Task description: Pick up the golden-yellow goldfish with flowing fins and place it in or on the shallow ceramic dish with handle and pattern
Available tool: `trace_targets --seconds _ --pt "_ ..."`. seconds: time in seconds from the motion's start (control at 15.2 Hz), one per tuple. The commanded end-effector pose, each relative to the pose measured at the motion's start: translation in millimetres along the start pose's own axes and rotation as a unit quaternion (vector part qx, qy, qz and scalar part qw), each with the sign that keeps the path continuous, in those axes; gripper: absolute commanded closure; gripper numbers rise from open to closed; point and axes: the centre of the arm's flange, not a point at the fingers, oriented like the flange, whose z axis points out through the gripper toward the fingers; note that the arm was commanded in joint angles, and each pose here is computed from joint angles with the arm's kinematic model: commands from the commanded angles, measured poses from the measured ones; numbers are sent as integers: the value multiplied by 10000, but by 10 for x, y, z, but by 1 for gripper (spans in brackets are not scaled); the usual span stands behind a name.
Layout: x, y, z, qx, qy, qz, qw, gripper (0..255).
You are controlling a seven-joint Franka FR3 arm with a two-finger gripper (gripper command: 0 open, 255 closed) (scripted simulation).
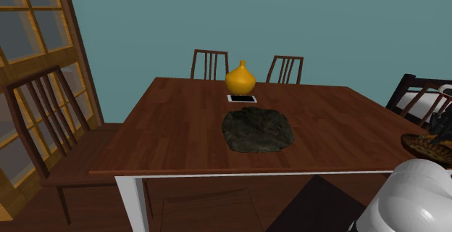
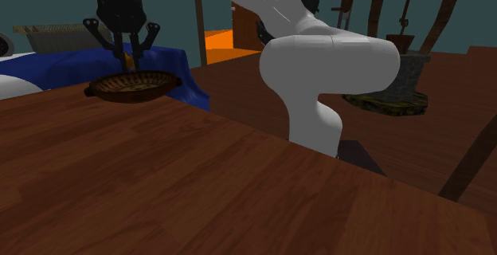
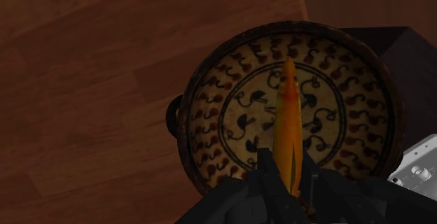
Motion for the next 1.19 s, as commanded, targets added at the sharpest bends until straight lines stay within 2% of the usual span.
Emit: trace_targets --seconds 0.0,0.46,0.53,0.86,1.12 --pt "-5 -9 79 -1 -1 0 10000 255" --pt "-5 -9 79 -1 -1 0 10000 255" --pt "-5 -9 79 -1 -1 0 10000 0" --pt "-5 -9 79 -1 -1 0 10000 0" --pt "-5 -9 -421 -1 -1 0 10000 0"
